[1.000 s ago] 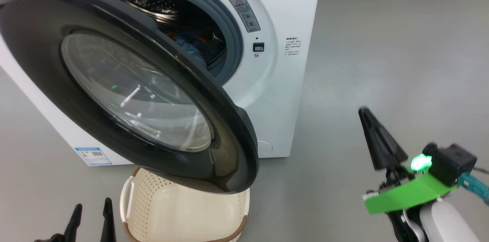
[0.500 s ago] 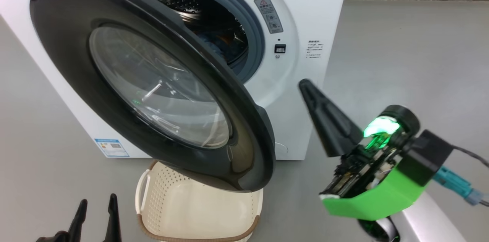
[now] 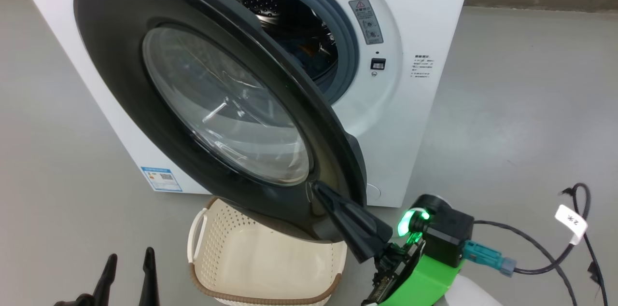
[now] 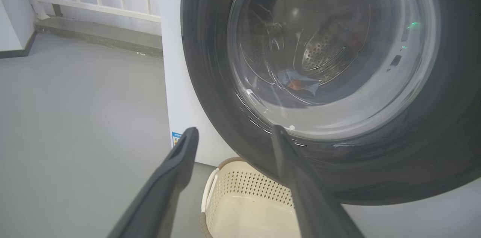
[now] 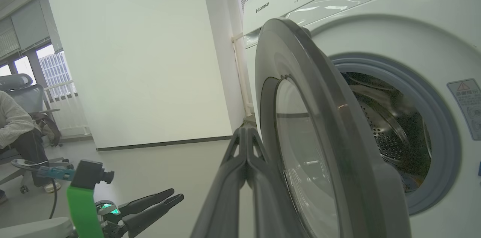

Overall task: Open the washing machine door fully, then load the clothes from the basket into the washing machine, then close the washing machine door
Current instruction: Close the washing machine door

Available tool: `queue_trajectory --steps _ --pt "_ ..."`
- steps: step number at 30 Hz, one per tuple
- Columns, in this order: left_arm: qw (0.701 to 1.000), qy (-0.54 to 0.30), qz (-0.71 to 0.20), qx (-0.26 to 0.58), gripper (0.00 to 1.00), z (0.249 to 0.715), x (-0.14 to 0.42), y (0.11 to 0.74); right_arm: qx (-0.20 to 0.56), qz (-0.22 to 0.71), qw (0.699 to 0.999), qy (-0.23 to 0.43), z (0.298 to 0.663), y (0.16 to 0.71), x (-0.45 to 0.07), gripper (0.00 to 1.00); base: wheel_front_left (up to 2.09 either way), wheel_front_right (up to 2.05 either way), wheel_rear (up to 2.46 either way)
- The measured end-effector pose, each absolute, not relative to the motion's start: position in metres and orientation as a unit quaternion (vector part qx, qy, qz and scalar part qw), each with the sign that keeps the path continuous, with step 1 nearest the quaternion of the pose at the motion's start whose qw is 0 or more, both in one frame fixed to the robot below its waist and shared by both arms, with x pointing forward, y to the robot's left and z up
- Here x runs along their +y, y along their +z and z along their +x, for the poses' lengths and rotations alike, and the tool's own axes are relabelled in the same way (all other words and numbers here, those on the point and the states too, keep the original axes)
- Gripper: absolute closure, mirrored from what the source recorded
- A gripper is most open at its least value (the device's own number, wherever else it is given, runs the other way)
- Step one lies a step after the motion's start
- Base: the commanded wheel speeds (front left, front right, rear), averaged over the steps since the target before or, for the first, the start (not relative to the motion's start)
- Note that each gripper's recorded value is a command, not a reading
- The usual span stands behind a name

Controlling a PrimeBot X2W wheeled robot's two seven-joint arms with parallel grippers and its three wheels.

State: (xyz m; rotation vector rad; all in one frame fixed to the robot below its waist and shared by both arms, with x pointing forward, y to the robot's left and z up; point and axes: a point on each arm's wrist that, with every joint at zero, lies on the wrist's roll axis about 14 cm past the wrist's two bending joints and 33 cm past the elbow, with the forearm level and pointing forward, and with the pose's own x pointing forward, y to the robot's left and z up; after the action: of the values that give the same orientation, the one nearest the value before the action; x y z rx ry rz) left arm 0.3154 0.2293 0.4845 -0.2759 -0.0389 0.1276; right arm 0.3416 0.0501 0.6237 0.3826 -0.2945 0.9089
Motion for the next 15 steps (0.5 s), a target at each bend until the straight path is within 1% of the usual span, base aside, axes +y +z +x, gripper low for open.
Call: queue_trajectory --steps 6,15 --pt "0.988 0.071 -0.138 -0.016 0.0 0.311 0.232 0.482 -0.088 0.181 0.877 0.437 0.344 0.591 0.058 1.0 0.0 0.0 0.0" --pt "0.987 0.08 -0.142 -0.002 0.0 0.312 0.235 0.473 0.005 0.182 0.893 0.411 0.356 0.529 0.051 1.0 0.0 0.0 0.0"
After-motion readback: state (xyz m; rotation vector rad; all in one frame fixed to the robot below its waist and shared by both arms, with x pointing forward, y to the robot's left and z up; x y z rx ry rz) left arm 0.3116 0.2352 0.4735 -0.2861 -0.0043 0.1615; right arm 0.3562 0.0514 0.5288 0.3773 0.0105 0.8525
